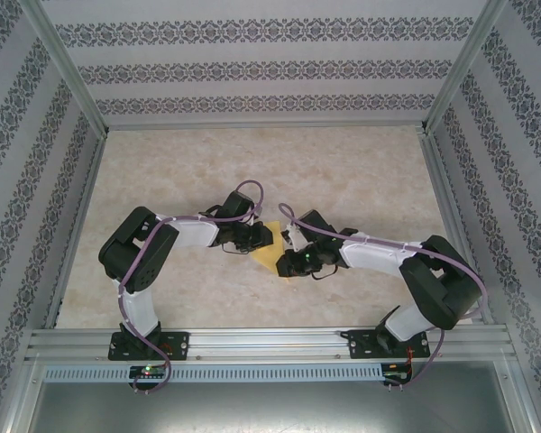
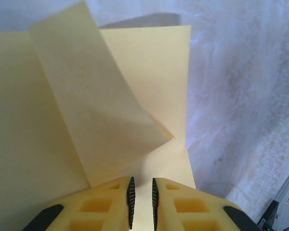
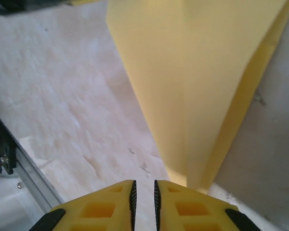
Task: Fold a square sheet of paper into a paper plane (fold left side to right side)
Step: Fourth fold the wing at the center of the table, then turn over the paper at the center of the table.
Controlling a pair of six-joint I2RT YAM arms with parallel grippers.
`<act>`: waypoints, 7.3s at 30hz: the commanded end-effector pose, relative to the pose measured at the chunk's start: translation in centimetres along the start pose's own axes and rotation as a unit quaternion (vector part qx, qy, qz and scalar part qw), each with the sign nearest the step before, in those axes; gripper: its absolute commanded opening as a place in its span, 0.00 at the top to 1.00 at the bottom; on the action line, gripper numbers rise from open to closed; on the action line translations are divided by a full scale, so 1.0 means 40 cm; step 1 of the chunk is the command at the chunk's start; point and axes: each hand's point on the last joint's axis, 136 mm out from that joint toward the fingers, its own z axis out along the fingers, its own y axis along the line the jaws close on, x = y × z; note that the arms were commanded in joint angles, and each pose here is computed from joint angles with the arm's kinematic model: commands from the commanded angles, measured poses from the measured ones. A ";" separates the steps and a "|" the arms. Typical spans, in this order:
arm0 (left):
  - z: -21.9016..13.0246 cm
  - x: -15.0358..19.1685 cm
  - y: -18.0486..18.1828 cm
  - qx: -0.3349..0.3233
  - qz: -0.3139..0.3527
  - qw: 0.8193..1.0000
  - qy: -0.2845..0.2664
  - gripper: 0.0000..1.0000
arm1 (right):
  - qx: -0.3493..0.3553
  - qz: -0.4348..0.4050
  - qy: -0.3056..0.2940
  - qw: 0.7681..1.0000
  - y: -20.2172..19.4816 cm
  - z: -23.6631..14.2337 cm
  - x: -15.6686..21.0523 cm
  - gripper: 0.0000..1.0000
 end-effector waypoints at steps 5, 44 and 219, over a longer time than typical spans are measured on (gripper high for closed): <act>0.025 0.061 0.094 -0.066 -0.014 0.997 0.031 0.78 | 0.010 -0.003 0.008 1.000 -0.006 0.036 -0.030 0.82; 0.025 0.058 0.100 -0.078 -0.010 0.996 0.034 0.78 | 0.065 0.029 0.090 0.993 -0.097 0.040 0.132 0.85; -0.078 -0.106 -0.166 0.109 0.078 0.989 -0.058 0.87 | -0.056 0.041 -0.277 0.958 -0.068 -0.337 -0.125 0.06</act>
